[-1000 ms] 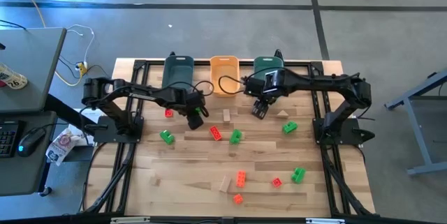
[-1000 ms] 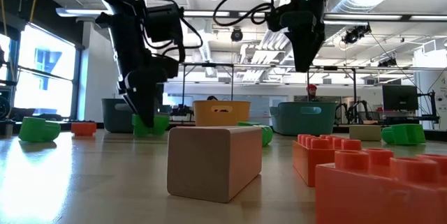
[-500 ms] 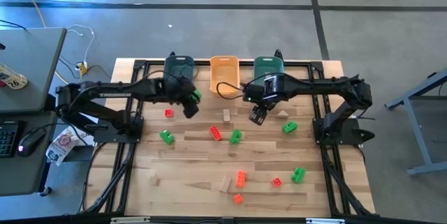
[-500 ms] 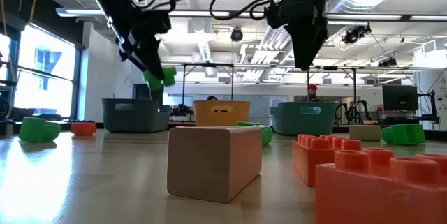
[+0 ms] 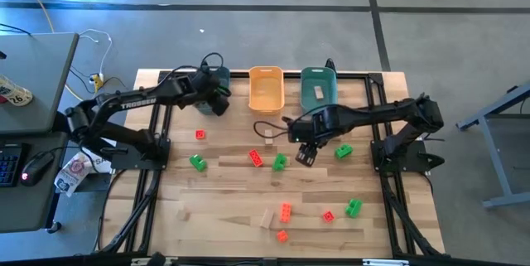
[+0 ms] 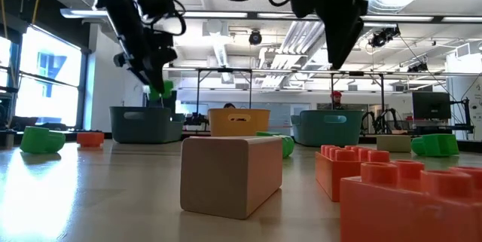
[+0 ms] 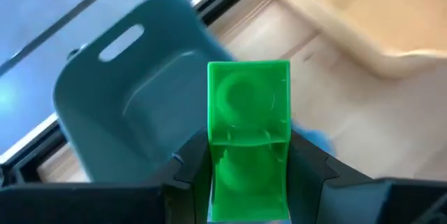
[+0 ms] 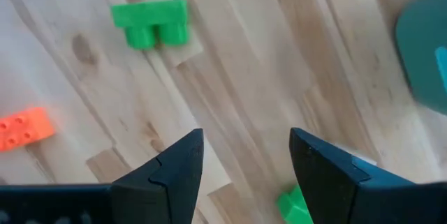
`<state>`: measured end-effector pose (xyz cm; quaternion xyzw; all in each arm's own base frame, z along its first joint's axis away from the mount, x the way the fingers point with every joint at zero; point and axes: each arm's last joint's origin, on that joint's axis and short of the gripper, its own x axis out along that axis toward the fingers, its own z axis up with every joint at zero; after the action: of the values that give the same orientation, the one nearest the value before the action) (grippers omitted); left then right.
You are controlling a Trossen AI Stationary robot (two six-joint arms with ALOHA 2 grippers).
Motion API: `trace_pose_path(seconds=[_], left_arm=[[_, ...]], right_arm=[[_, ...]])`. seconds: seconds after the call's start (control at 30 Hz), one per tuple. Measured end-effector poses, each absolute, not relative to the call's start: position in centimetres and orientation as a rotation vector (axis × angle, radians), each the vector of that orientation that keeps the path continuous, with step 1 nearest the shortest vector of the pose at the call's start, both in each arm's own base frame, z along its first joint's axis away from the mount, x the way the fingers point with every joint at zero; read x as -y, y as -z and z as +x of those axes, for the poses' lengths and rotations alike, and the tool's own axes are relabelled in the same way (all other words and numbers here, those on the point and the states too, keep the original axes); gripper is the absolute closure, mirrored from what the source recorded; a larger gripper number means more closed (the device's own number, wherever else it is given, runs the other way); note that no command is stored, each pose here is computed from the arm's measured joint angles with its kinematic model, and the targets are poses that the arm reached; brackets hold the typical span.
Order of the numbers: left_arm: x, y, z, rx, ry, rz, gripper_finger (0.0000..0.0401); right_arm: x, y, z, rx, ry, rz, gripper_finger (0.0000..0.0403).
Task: Sort & place blocks by color
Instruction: Put the green game piece into the dark blue bin
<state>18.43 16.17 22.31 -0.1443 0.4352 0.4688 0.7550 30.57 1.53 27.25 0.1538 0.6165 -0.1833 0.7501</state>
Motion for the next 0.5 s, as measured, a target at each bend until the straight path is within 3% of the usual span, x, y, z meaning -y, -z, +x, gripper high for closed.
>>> trace_pose_path(seconds=[0.5], left_arm=[[-19.9, -18.4, 17.2, -1.06, -0.994, -0.516, 0.0296]], right_arm=[[-4.4, -23.4, 28.6, -1.517, 0.368, 0.398, 0.0203]])
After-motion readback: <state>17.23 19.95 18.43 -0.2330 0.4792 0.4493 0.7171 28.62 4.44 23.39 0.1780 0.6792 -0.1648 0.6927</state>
